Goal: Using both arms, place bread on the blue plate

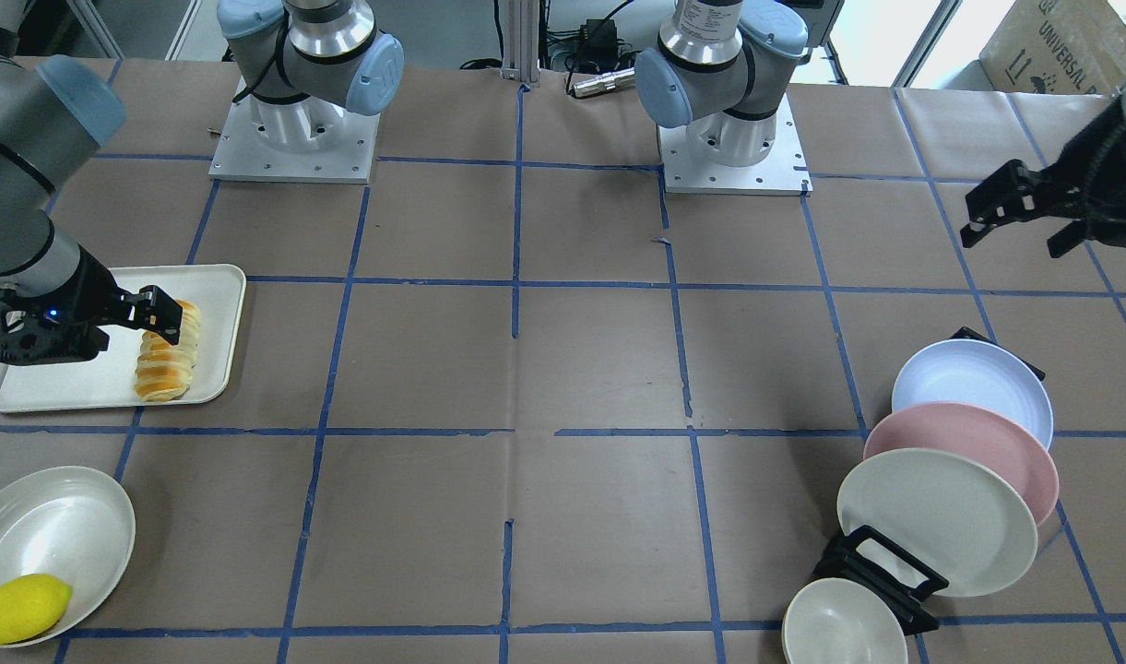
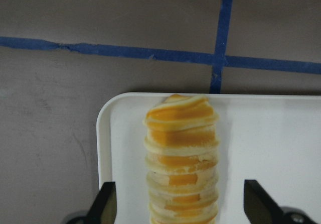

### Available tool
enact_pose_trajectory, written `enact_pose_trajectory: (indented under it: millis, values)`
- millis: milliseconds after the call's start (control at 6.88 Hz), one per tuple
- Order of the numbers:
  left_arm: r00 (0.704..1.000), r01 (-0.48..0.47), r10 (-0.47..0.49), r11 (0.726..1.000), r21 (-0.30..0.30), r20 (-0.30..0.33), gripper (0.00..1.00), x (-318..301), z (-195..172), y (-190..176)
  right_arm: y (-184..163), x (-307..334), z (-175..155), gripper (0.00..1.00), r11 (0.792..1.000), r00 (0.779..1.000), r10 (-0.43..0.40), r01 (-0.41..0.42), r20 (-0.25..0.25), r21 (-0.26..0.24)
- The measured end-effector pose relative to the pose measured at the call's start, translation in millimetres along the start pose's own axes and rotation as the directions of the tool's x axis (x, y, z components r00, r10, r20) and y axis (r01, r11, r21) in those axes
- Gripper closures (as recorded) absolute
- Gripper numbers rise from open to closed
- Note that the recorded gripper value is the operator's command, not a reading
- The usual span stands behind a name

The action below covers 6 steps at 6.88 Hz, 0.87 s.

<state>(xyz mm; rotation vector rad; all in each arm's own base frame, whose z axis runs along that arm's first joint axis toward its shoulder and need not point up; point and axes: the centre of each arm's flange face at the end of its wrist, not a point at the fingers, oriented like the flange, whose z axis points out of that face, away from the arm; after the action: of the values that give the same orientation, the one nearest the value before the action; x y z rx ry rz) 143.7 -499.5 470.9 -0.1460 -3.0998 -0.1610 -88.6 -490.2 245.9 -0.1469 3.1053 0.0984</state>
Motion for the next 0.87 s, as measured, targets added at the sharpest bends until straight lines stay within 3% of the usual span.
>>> enact_pose_trajectory:
  millis: [436,873]
  values:
    - [0.998,-0.065,0.065,0.998,-0.002,-0.023,0.00,-110.4,51.3,-16.9,-13.9,14.9,38.7,0.10,1.000,0.999,-0.002,0.002,0.042,0.011]
    - [0.993,-0.117,0.117,0.993,0.014,-0.031,0.00,-178.2,128.6,-46.4,-7.2,12.5,60.5,0.09,1.000,0.997,-0.013,0.015,0.077,-0.019]
